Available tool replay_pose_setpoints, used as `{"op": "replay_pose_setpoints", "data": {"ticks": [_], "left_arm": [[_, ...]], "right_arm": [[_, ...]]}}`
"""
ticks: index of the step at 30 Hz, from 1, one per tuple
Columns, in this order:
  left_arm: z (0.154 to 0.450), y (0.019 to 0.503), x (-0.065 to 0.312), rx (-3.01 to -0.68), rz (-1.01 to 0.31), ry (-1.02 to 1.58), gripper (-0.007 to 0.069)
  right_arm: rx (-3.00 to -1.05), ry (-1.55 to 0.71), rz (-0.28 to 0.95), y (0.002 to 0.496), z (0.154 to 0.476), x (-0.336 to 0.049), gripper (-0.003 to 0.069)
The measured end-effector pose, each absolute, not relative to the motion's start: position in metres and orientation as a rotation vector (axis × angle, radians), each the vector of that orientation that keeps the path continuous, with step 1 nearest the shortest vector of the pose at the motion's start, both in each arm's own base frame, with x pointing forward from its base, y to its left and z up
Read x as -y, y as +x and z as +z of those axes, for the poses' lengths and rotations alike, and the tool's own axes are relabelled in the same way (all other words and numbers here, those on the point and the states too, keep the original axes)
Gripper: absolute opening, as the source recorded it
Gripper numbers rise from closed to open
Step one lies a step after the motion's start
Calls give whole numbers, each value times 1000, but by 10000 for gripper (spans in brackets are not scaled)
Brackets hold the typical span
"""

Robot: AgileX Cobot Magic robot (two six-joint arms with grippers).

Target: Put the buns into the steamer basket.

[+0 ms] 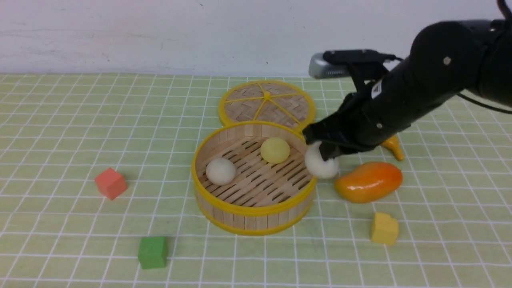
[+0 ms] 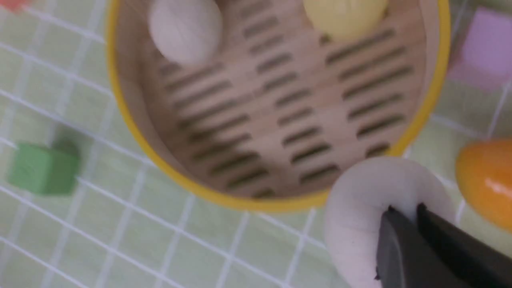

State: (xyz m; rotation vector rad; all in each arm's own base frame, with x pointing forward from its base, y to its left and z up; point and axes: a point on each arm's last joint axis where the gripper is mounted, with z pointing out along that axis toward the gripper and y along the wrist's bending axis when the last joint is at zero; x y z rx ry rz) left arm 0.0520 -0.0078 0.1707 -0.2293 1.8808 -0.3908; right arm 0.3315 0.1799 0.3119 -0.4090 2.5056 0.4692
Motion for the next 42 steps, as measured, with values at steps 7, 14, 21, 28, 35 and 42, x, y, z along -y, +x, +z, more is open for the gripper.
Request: {"op": "replay_pose_setpoints", "data": {"ticks": [7, 14, 21, 28, 35, 42], "left_arm": [[171, 52, 8, -1881, -391, -229, 238], [171, 52, 8, -1881, -391, -229, 238], [171, 52, 8, -1881, -391, -229, 238], [171, 52, 8, -1881, -391, -229, 238], [171, 52, 8, -1881, -391, -229, 238], [171, 52, 8, -1881, -391, -229, 238]], "right_arm": [[-2429, -377, 622, 353, 305, -199, 1], [-2510, -327, 687, 380, 240, -217, 26], [-2536, -303, 678, 387, 219, -220, 206], [-2572, -331, 686, 382, 222, -219, 414], [-2541, -375, 620, 364, 272, -199, 442], [-2519, -333, 297, 317, 344, -153, 390]]}}
